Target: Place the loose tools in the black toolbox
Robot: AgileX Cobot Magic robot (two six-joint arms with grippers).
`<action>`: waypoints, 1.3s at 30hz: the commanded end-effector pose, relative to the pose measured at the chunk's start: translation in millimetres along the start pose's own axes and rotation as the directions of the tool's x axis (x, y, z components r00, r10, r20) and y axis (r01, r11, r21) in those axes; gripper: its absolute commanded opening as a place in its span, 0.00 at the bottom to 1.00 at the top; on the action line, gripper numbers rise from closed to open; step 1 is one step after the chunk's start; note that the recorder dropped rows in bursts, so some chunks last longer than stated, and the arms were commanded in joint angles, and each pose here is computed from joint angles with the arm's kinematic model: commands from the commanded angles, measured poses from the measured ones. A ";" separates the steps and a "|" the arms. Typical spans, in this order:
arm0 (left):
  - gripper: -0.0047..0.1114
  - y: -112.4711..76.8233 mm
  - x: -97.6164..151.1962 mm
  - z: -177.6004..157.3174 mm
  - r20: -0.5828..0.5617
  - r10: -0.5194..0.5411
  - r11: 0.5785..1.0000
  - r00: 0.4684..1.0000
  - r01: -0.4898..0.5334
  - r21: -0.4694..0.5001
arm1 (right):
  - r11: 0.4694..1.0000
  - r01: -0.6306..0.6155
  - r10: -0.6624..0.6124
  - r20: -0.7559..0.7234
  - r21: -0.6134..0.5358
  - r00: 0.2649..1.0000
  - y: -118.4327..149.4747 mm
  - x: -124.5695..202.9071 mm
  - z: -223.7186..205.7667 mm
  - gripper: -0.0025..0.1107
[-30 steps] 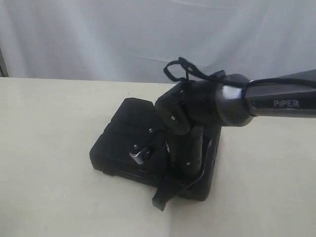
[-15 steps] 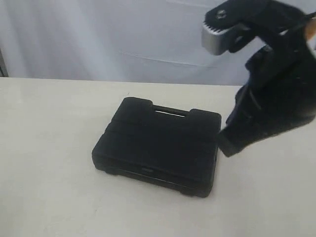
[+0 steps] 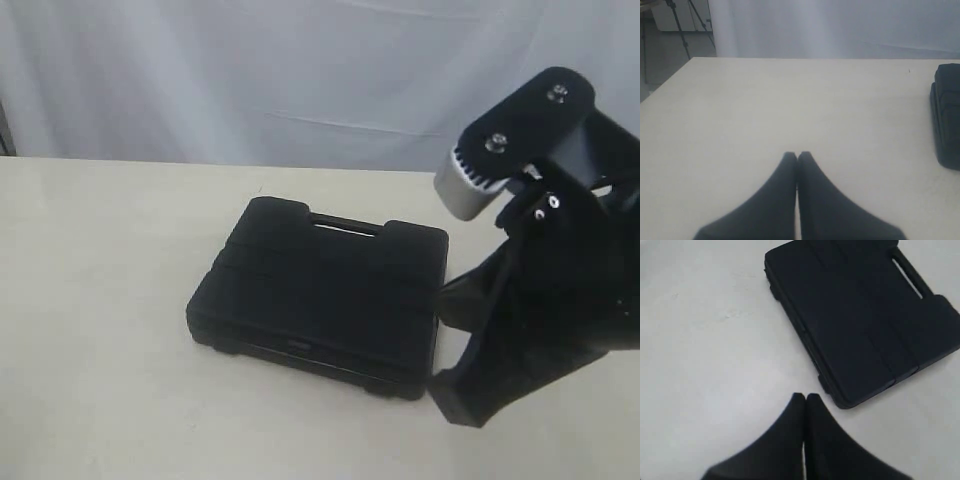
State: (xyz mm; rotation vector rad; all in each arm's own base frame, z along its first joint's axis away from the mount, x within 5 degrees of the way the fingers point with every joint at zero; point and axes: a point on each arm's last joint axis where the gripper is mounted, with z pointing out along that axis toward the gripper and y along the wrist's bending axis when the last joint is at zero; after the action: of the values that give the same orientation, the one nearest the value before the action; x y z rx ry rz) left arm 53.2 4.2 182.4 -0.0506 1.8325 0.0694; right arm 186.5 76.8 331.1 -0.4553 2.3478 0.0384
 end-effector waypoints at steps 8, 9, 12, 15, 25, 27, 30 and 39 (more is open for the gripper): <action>0.04 -0.6 0.0 0.2 0.007 -0.012 1.000 1.000 0.012 0.008 | 0.974 -0.185 0.175 0.087 0.128 0.981 -25.3 1.4 -14.6 0.02; 0.04 -0.6 0.0 0.2 0.007 -0.012 1.000 1.000 0.012 0.008 | 0.970 -0.206 0.194 0.099 0.130 0.976 -29.8 2.2 -17.5 0.02; 0.04 -0.6 0.0 0.2 0.007 -0.012 1.000 1.000 0.012 0.008 | 0.955 -0.268 0.250 0.146 0.126 0.957 -46.9 5.6 -27.8 0.02; 0.04 -0.6 0.0 0.2 0.007 -0.012 1.000 1.000 0.012 0.008 | 0.952 -0.280 0.247 0.225 0.127 0.943 -62.7 6.7 -39.7 0.02; 0.04 -0.6 0.0 0.2 0.007 -0.012 1.000 1.000 0.012 0.008 | 0.953 -0.199 0.131 0.280 0.230 0.951 -80.6 33.4 -53.4 0.02; 0.04 -0.6 0.0 0.2 0.007 -0.012 1.000 1.000 0.012 0.008 | 0.951 -0.204 0.136 0.277 0.233 0.951 -80.9 38.7 -46.3 0.02; 0.04 -0.6 0.0 0.2 0.007 -0.012 1.000 1.000 0.012 0.008 | 0.948 -0.212 0.146 0.266 0.237 0.953 -81.4 47.1 -34.0 0.02; 0.04 -0.6 0.0 0.2 0.007 -0.012 1.000 1.000 0.012 0.008 | 0.895 -0.262 0.086 0.436 0.361 0.896 -68.4 105.0 -18.5 0.02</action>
State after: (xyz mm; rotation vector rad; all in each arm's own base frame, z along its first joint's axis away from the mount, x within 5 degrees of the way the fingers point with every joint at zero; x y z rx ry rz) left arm 53.2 4.2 182.4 -0.0506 1.8325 0.0694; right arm 139.2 -21.3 291.6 -0.0678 2.0066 -0.2148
